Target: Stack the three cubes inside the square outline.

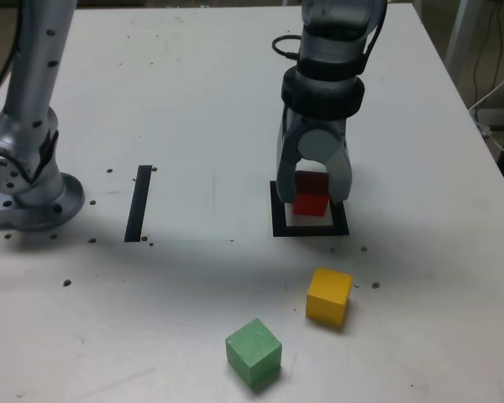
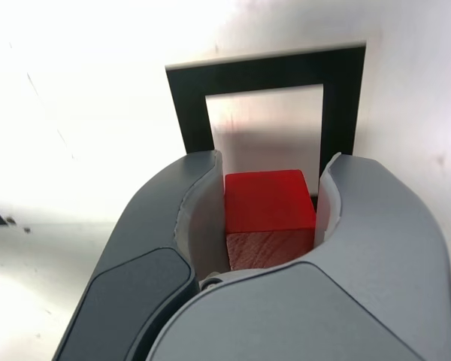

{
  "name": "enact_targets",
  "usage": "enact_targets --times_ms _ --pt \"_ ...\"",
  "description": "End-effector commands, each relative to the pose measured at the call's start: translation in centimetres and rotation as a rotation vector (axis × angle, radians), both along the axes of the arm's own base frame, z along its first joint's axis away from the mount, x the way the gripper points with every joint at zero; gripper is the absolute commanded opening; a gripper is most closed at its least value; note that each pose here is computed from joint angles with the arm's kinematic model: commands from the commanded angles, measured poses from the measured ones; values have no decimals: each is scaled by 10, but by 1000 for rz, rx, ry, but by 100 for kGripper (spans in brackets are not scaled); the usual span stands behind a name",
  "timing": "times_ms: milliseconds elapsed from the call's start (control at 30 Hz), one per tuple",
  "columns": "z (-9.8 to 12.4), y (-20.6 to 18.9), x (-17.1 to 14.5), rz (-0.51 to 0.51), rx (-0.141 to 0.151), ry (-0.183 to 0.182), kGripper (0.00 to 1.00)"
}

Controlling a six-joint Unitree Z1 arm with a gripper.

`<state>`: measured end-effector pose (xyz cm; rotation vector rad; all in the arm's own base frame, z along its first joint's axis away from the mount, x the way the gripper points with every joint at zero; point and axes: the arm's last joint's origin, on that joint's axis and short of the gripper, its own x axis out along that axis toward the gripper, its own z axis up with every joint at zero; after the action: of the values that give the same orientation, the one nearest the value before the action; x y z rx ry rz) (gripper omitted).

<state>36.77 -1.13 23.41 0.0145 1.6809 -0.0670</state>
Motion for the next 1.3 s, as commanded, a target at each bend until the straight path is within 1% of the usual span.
enact_targets --times_ms 0,333,567,633,700,767,867,933,1000,1100,1267 --pt "-3 4 0 2 -2 2 30" --pt "-15 9 0 13 -16 7 32" --pt "-18 9 1 10 -17 8 32" --pt "-18 9 1 9 -18 5 34" --pt "-19 9 2 6 -22 1 43" --pt "-20 9 2 1 -26 -8 58" --pt "-22 9 2 -6 -30 -14 84" --pt "-23 10 2 -6 -31 -13 95" --pt "-24 12 1 -1 -31 -8 99" --pt "-25 15 0 6 -26 -3 100" --pt "-25 18 -3 10 -8 6 100"
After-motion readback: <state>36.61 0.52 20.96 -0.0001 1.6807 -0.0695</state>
